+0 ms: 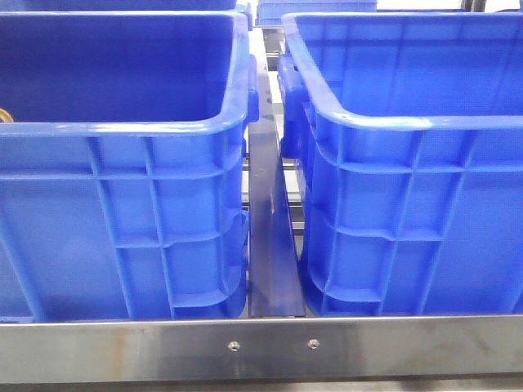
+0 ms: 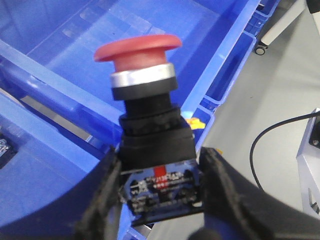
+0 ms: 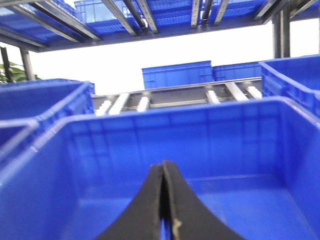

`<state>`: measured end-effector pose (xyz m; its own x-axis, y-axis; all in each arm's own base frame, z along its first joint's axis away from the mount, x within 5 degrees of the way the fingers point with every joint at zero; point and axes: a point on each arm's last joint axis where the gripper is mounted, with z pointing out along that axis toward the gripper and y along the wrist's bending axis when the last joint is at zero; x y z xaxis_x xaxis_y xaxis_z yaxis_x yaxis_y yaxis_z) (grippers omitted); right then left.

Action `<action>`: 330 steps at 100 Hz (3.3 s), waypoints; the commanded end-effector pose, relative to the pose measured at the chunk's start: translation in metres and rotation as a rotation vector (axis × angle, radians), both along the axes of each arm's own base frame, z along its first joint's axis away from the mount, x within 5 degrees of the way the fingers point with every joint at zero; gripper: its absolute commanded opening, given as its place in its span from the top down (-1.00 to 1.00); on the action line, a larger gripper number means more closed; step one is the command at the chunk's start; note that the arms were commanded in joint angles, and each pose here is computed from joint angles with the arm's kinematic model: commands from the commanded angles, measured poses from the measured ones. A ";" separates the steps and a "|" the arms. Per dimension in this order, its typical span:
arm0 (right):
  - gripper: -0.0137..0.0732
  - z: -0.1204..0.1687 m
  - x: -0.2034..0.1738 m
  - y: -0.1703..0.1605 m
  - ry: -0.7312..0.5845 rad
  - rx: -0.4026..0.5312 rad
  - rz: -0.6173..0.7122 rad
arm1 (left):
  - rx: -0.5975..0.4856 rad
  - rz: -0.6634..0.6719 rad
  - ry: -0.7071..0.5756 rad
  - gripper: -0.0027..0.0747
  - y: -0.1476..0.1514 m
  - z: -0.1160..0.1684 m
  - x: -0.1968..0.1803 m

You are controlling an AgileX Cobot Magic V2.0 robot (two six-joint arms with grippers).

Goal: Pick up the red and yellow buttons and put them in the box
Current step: 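Bring the red button to the right gripper and grasp its cap, then carry the red button with the right gripper over the empty crate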

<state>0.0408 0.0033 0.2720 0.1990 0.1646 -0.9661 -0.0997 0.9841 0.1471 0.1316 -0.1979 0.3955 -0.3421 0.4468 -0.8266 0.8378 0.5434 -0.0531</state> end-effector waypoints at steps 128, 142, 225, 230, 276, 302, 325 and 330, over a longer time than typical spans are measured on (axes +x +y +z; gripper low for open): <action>-0.73 0.110 0.131 0.086 0.646 0.471 0.994 | -0.098 -0.001 -0.065 0.98 0.001 0.019 -0.002; -0.73 0.108 0.133 0.098 0.664 0.457 1.029 | -0.098 -0.001 -0.065 0.98 0.001 0.019 -0.002; 0.30 0.111 0.153 0.145 0.738 0.408 1.161 | -0.087 0.000 -0.073 0.93 0.002 0.018 -0.002; 0.30 0.111 0.153 0.145 0.738 0.406 1.161 | -0.083 0.000 -0.074 0.80 0.002 0.018 -0.002; 0.30 0.110 0.163 0.139 0.635 0.306 1.045 | -0.060 0.038 -0.081 -0.51 0.007 0.017 0.005; 0.30 0.110 0.180 0.129 0.513 0.213 0.846 | -0.066 0.177 -0.066 -0.51 0.026 0.017 0.028; 0.30 0.110 0.188 0.122 0.447 0.128 0.730 | -0.087 0.438 -0.074 -0.48 0.077 0.008 0.054; 0.30 0.110 0.189 0.120 0.436 0.114 0.706 | -0.085 0.503 -0.075 -0.48 0.092 0.001 0.055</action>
